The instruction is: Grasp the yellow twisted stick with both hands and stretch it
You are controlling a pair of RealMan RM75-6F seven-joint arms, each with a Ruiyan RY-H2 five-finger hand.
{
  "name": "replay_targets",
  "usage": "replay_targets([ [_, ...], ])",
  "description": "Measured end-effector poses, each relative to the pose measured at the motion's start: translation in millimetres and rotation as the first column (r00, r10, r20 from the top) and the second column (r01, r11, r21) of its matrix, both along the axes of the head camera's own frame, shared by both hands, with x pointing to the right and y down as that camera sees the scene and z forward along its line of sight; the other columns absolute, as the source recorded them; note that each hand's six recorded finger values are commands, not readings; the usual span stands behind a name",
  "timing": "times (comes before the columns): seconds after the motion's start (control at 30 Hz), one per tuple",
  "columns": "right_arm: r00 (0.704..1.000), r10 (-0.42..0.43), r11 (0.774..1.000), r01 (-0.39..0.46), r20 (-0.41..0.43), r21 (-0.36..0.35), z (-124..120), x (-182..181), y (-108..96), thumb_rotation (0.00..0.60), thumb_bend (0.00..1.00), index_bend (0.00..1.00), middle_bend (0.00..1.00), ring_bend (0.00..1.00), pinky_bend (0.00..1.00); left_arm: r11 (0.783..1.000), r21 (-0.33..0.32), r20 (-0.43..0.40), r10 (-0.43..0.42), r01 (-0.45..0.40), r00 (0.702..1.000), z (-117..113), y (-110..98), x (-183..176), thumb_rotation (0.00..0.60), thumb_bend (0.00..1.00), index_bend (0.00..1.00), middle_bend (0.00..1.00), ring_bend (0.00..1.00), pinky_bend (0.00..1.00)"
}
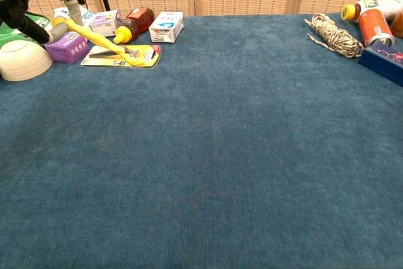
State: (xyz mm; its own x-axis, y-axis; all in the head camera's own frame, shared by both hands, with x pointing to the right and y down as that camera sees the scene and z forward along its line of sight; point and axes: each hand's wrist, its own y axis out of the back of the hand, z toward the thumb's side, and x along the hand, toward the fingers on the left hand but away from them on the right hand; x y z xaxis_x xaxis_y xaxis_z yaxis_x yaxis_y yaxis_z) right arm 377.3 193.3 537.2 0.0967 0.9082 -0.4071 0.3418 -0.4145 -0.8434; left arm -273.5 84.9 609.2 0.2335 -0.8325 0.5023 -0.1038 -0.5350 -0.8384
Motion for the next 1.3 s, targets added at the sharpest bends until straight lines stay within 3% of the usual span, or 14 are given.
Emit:
replay_targets([
  [0.3,0.984,-0.023,0.996,0.037,0.177,-0.077,13.0,-31.1,-12.7,0.600,0.20,0.28,0.10,0.00,0.00,0.995,0.010,-0.036,0.103,-0.102,0.994,-16.2,-9.2,28.5,0.600,0.56,0.73,0.17,0.07,0.00],
  [0.57,0.937,-0.030,0.979,0.099,0.348,-0.181,32.9,-67.4,-22.6,0.600,0.20,0.30,0.12,0.01,0.02,0.981,0.048,-0.057,0.192,-0.189,0.980,-26.6,-10.4,54.1,0.600,0.56,0.73,0.17,0.07,0.00],
  [1.1,0.899,-0.021,0.944,0.162,0.438,-0.286,68.5,-111.8,-31.7,0.600,0.20,0.30,0.12,0.01,0.02,0.955,0.115,-0.086,0.285,-0.274,0.955,-47.8,-6.0,88.7,0.600,0.56,0.73,0.17,0.08,0.00],
  [1.3,0.864,0.025,0.922,0.175,0.502,-0.346,80.7,-130.7,-34.4,0.600,0.20,0.33,0.07,0.00,0.00,0.946,0.126,-0.092,0.312,-0.299,0.946,-51.5,-4.7,97.6,0.600,0.56,0.73,0.17,0.09,0.00],
])
